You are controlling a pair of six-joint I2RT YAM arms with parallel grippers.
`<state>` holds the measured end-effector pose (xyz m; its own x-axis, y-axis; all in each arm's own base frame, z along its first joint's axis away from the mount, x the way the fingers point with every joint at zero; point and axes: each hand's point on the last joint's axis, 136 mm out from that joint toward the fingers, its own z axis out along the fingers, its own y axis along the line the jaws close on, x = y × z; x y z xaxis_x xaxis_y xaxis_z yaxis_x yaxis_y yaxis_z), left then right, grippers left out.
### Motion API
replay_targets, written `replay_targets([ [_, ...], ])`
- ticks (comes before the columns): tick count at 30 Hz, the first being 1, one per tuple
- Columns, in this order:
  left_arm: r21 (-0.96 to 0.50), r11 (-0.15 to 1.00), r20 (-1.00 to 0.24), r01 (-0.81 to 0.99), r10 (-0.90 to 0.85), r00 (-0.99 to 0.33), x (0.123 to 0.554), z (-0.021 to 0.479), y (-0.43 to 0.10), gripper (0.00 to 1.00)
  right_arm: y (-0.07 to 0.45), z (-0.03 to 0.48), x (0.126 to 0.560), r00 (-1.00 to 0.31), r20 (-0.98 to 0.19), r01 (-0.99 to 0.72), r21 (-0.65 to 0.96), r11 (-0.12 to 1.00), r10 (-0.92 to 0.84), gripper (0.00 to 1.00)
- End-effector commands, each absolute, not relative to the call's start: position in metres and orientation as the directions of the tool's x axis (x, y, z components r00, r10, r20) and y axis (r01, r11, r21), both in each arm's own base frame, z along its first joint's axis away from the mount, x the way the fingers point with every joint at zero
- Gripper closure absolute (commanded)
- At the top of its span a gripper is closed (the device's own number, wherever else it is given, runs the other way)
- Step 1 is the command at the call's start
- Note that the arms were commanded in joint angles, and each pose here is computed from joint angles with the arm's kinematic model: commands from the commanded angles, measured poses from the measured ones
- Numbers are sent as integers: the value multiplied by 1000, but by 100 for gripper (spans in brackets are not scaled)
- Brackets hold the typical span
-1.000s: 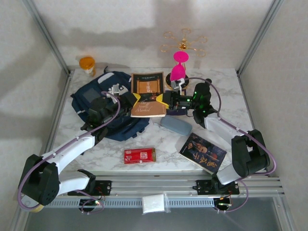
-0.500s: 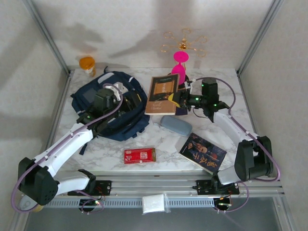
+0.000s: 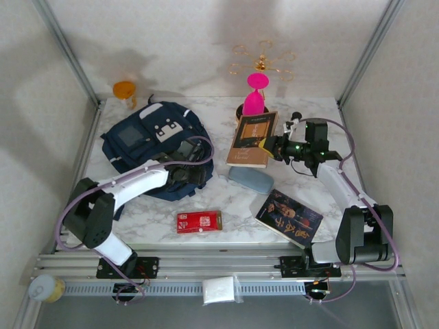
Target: Pack the student bag
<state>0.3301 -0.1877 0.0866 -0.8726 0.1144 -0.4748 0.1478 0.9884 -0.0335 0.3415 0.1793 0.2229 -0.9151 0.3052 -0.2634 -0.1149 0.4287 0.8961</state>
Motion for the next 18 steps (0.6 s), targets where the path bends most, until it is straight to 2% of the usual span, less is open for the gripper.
replay_targets([
  [1,71,987,-498,141,158,-853,342,93,-176,39,184,247,338,-899,-348,-231,893,388,266,100],
  [13,66,993,-516,97,118,-849,358,99,-162,55,184,244,337,-899,-340,-225,898,377,274,100],
  [18,-12,992,-500,128,105,-860,354,90,-171,62,184,241,338,-903,-332,-217,900,378,272,100],
])
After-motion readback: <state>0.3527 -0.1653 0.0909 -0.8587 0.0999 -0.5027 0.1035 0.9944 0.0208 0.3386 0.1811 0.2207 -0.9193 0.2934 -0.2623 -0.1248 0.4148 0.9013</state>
